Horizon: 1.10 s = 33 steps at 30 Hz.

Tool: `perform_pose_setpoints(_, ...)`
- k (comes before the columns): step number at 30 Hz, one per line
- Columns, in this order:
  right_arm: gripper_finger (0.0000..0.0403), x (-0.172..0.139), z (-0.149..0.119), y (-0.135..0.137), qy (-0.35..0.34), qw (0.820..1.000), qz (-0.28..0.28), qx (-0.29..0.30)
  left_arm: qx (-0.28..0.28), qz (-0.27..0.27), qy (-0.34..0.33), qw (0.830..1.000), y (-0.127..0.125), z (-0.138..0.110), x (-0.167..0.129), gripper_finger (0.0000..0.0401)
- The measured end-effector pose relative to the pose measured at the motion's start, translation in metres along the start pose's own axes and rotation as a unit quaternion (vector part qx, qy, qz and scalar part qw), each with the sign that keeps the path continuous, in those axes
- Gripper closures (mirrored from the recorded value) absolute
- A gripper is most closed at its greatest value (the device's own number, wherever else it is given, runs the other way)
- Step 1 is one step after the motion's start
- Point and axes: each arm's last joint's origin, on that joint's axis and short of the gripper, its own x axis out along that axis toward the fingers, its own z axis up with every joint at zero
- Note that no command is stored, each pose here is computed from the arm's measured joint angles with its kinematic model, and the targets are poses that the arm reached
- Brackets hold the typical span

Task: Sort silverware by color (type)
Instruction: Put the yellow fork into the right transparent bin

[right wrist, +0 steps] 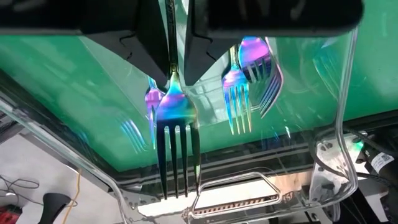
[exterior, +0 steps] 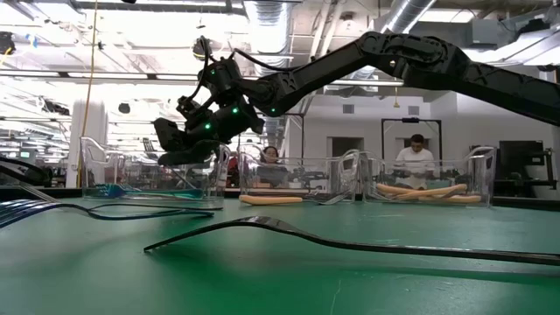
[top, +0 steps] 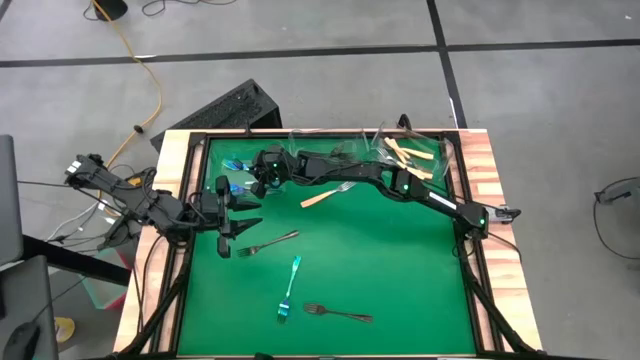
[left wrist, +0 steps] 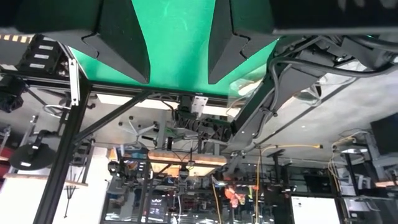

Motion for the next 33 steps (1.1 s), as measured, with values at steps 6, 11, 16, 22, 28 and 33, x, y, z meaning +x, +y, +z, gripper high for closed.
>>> perform_pose_setpoints(6, 0.0295, 0.000, 0.000, 0.000, 0.002, 1.000, 0.001, 0.000, 0.007, 0.001, 0.007, 1.000, 0.000, -0.002, 0.000, 0.0256)
perform_pose_setpoints(11, 0.0243, -0.003, 0.004, 0.001, 0.004, 1.000, 0.001, 0.000, 0.001, 0.001, 0.009, 1.000, 0.000, -0.002, 0.000, 0.0256)
perform_pose_setpoints(16, 0.0203, -0.014, 0.023, 0.002, -0.007, 1.000, 0.002, -0.002, -0.010, 0.001, 0.008, 1.000, 0.000, -0.002, 0.000, 0.0256)
perform_pose_setpoints(22, 0.0200, -0.054, 0.082, 0.003, -0.057, 0.997, -0.007, -0.042, -0.034, -0.005, 0.000, 0.999, 0.003, 0.001, -0.005, 0.0256)
perform_pose_setpoints(28, 0.0210, -0.111, 0.132, -0.003, -0.030, 0.989, -0.069, -0.129, -0.069, -0.012, -0.018, 0.997, 0.008, 0.007, -0.014, 0.0256)
perform_pose_setpoints(33, 0.0211, -0.163, 0.157, -0.019, 0.044, 0.973, -0.119, -0.195, -0.084, -0.027, -0.032, 0.996, 0.010, 0.012, -0.023, 0.0256)
